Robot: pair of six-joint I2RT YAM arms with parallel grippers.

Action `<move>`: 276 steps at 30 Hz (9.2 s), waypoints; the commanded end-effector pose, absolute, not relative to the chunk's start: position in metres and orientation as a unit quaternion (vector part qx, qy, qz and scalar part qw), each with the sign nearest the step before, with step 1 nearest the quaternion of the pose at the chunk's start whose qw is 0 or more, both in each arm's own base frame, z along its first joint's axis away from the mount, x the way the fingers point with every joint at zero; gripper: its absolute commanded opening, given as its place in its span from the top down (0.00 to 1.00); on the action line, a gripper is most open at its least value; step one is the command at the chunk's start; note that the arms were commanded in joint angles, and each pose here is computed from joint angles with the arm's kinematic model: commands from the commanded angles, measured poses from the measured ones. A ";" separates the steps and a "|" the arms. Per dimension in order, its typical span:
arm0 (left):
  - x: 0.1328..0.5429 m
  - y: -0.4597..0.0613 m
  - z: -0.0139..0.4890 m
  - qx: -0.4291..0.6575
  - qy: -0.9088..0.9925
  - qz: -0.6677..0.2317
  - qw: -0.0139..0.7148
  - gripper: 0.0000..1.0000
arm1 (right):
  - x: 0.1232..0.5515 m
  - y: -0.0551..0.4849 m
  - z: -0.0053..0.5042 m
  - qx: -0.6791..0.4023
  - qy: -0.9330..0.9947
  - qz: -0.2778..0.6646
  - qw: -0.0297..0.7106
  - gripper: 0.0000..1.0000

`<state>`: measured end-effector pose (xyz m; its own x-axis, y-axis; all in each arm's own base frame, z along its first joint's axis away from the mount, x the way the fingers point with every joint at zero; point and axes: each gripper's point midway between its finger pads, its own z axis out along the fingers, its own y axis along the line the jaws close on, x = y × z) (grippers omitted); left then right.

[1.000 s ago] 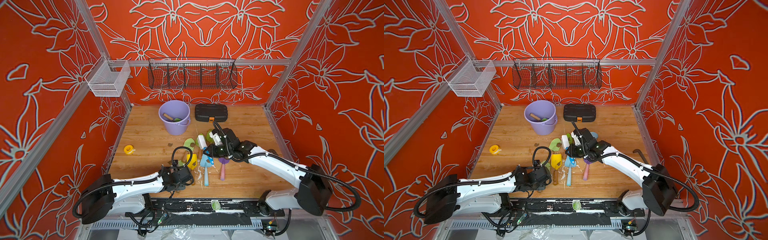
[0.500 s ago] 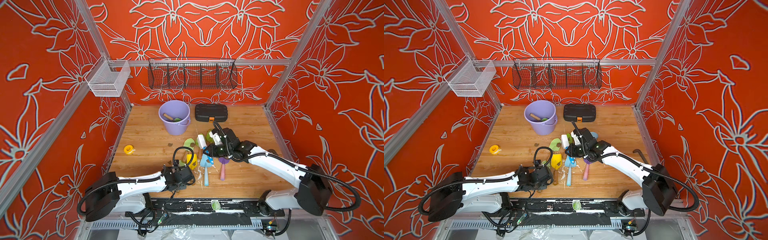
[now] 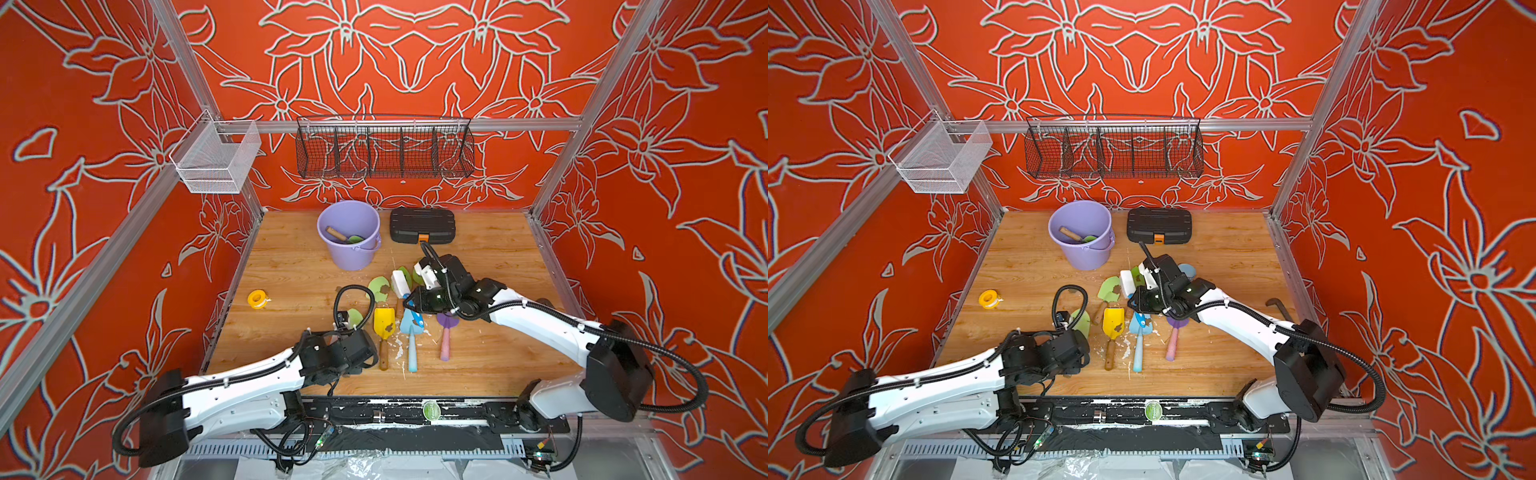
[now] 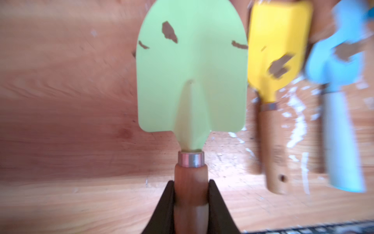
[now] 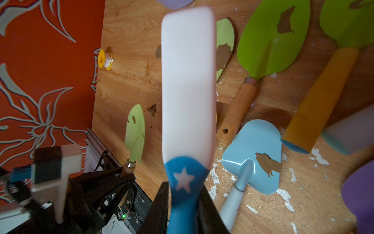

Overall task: Brush the soil off the hand trowel and place it into the bucket
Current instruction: Pick up the hand trowel from the center of the board, then brush off the soil from the hand trowel.

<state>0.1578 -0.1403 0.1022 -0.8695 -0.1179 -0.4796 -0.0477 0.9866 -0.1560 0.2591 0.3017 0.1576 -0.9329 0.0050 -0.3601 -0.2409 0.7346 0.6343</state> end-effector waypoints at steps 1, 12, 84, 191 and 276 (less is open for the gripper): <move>0.162 -0.112 0.143 -0.050 0.959 -0.037 0.276 1.00 | 0.265 0.313 0.186 -0.085 0.901 0.379 0.195 1.00; 0.190 -0.140 0.195 0.025 0.970 -0.093 0.222 1.00 | 0.271 0.315 0.243 -0.156 0.888 0.363 0.235 1.00; 0.206 -0.120 0.152 0.030 0.979 -0.075 0.189 1.00 | 0.226 0.413 0.193 -0.296 0.895 0.325 0.080 1.00; 0.240 -0.121 0.225 -0.232 0.711 -0.637 0.186 1.00 | 0.241 0.394 0.281 -0.131 0.729 0.639 0.205 1.00; 0.281 -0.078 0.253 -0.184 0.847 -0.408 0.286 1.00 | 0.248 0.372 0.196 -0.163 0.875 0.417 0.184 1.00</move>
